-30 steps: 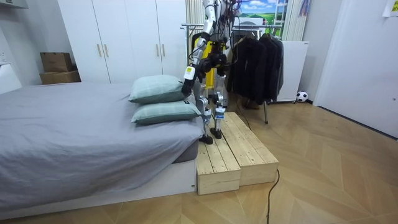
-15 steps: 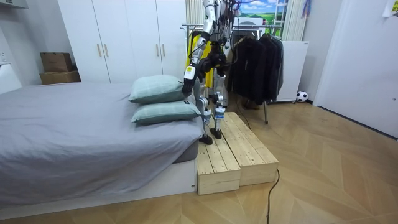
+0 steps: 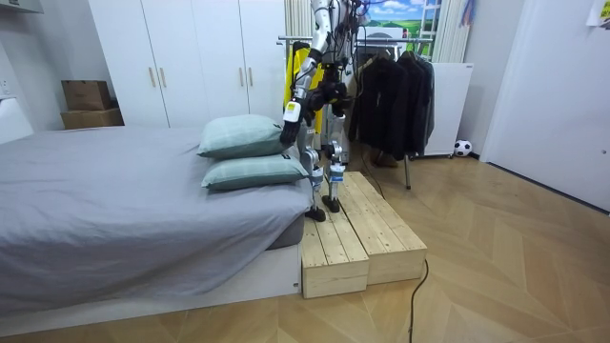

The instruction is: Hang clothes

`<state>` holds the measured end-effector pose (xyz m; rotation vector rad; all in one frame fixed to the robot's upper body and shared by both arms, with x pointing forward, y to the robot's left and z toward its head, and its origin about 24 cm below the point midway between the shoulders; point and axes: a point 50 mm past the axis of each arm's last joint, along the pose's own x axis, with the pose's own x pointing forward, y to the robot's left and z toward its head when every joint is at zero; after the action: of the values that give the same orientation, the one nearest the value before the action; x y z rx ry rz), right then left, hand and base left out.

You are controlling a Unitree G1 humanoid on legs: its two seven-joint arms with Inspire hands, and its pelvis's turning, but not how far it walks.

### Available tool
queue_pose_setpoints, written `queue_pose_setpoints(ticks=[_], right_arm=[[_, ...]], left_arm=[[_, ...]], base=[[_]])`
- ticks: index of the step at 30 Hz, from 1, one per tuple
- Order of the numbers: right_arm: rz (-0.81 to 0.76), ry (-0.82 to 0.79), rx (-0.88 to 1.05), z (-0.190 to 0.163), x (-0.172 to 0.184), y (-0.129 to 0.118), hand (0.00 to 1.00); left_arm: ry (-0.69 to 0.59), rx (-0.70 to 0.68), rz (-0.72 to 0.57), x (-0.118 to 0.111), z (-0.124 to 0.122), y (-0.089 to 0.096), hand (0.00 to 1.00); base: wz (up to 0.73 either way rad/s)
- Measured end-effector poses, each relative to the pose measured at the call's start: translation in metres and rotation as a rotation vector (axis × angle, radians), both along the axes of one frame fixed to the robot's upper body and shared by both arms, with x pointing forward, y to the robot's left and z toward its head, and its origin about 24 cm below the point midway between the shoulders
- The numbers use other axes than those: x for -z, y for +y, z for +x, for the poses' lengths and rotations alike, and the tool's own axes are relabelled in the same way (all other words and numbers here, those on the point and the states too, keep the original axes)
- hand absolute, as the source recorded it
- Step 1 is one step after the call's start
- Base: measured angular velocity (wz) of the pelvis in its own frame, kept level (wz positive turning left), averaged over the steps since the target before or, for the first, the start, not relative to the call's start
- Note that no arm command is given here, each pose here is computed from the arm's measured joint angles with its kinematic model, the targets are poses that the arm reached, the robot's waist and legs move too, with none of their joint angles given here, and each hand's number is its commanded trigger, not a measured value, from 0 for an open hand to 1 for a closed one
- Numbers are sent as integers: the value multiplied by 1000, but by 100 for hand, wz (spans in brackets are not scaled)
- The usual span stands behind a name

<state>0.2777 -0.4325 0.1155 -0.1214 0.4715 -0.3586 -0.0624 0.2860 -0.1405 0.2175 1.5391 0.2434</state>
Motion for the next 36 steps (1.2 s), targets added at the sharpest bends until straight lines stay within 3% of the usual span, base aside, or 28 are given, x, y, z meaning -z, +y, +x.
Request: queue_pose_setpoints(ticks=[8, 9, 10, 11, 36], right_arm=[[12, 11, 0, -1, 2, 0, 100], [13, 11, -1, -1, 2, 0, 73], [13, 11, -1, -1, 2, 0, 5], [14, 11, -1, -1, 2, 0, 0], [19, 27, 32, -5, 6, -3, 0]], left_arm=[[2, 1, 0, 0, 0, 0, 0], [2, 2, 1, 0, 0, 0, 0], [0, 4, 2, 0, 1, 0, 0], [-2, 6, 3, 0, 1, 0, 0], [-7, 9, 0, -1, 4, 1, 0]], base=[[0], [0], [0], [0], [0]])
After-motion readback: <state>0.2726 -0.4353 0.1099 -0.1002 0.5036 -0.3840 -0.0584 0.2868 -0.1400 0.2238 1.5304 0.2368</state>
